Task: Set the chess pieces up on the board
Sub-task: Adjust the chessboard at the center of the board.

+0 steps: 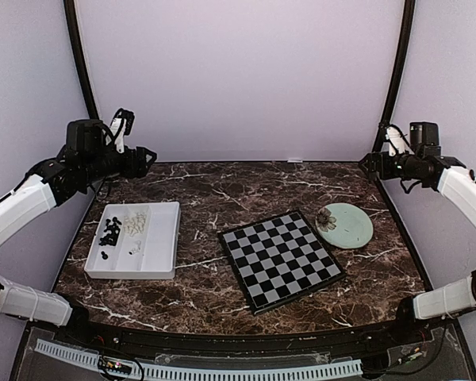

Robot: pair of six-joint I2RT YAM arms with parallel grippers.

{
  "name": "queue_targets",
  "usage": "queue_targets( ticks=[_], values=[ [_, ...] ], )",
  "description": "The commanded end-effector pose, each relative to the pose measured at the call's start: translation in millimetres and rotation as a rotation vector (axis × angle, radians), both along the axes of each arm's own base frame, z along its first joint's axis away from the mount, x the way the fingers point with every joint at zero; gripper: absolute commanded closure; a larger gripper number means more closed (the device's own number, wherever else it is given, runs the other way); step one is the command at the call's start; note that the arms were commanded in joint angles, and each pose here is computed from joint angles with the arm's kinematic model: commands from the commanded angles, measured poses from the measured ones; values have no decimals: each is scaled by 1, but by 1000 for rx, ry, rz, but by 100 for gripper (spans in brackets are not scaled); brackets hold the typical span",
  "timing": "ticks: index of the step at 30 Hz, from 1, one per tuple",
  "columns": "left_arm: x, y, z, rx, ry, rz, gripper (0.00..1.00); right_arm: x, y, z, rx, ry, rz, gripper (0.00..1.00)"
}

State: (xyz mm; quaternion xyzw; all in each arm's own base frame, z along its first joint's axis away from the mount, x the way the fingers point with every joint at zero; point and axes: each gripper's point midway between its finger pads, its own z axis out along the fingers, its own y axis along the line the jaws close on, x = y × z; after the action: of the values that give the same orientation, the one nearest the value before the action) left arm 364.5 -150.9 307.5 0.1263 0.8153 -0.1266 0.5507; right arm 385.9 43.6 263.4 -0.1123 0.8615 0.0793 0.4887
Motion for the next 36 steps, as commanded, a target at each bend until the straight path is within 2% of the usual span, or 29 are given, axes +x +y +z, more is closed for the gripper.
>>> queue_targets(
  ticks=[1, 4, 7, 14, 17, 20, 22, 25, 32, 36],
  values=[
    [-11, -17, 8, -59, 45, -90, 29, -10, 8, -5, -37, -3, 98, 2],
    [-16, -34, 0, -75, 103, -148, 31, -27, 22, -28, -97, 57, 255, 3],
    [-28, -64, -8, -94, 156, -251, 32, -46, 27, -56, -166, 121, 370, 9],
    [-61, -160, -63, -74, 330, -459, 31, -87, 8, -127, -347, 318, 442, 19],
    [-70, -194, -92, -59, 414, -508, 28, -103, 1, -152, -360, 421, 465, 23],
    [-75, -215, -111, -87, 483, -518, 22, -119, 1, -166, -314, 531, 516, 26],
    [-75, -221, -123, -105, 528, -499, 15, -127, 6, -172, -275, 576, 559, 26],
    [-73, -217, -146, -75, 592, -444, 14, -136, 11, -177, -267, 591, 614, 25],
    [-77, -202, -180, -26, 738, -321, 16, -167, 14, -197, -461, 607, 774, 40],
    [-83, -198, -194, -45, 822, -262, 16, -184, 20, -207, -541, 606, 863, 39]
  ],
)
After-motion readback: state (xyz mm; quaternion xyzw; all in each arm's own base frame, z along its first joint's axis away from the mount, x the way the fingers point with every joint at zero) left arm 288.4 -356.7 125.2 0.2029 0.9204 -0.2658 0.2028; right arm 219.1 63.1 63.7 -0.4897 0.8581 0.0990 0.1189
